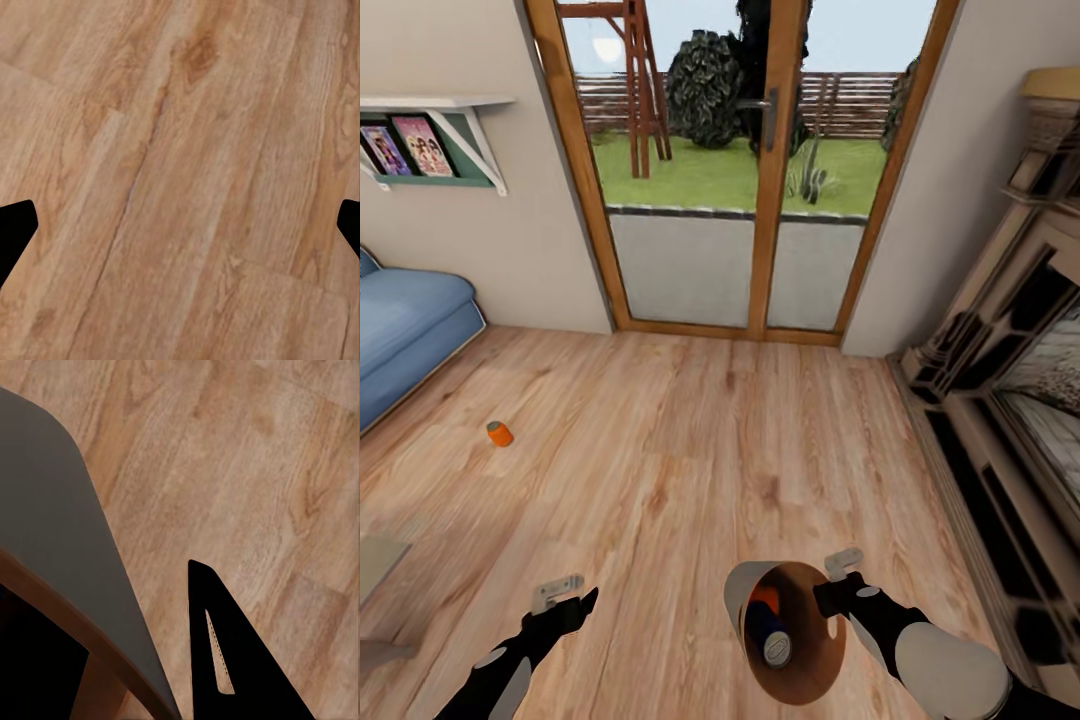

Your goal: Put the three can of soda from the living room inside the tash can in the kitchen.

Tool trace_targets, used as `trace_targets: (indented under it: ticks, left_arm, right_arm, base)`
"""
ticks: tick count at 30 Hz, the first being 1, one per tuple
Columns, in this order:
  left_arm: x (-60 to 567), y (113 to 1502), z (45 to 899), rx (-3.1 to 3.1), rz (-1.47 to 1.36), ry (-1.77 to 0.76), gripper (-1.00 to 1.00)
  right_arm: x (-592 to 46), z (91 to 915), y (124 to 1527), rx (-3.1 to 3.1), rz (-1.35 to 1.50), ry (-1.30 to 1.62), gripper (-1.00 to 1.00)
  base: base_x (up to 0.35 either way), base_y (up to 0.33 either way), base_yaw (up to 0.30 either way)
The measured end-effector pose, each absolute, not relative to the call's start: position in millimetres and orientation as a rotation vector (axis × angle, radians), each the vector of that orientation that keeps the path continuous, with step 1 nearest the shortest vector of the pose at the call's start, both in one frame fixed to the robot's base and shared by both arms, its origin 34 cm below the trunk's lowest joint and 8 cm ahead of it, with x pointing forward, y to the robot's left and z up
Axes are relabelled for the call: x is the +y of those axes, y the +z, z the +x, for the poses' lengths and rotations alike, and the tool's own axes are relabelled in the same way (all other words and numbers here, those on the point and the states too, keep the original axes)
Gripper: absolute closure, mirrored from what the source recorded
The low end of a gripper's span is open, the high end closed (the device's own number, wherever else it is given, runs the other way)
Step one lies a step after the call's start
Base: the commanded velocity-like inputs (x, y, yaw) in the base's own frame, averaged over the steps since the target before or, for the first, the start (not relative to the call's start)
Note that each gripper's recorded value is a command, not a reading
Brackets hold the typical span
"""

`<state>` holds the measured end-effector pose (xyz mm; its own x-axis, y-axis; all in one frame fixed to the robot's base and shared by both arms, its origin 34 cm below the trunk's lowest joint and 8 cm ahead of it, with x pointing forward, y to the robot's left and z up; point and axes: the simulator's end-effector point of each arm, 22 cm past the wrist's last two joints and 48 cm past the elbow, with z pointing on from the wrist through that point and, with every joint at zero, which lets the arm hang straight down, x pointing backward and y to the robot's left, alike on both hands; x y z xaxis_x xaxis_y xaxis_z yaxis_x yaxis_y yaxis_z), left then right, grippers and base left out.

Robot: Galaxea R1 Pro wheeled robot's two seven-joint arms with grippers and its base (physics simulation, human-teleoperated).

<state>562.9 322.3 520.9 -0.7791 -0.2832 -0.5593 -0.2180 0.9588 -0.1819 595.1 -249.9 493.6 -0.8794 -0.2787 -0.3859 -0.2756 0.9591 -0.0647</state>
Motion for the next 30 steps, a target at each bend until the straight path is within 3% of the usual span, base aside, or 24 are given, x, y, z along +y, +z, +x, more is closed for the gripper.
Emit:
trace_targets:
  ticks: [19, 30]
  left_arm:
    - [322.8, 514.9, 558.6, 2.507, -0.353, -0.139, -1.00]
    - [323.4, 517.5, 561.0, 2.501, -0.351, -0.138, -1.00]
  right_arm:
    - [-250.6, 589.2, 486.1, 2.727, -0.396, -0.008, 1.00]
    - [-249.1, 590.9, 488.3, 2.721, -0.396, -0.006, 1.00]
  base:
    - [0.326, 0.000, 0.185]
    - [0.326, 0.000, 0.019]
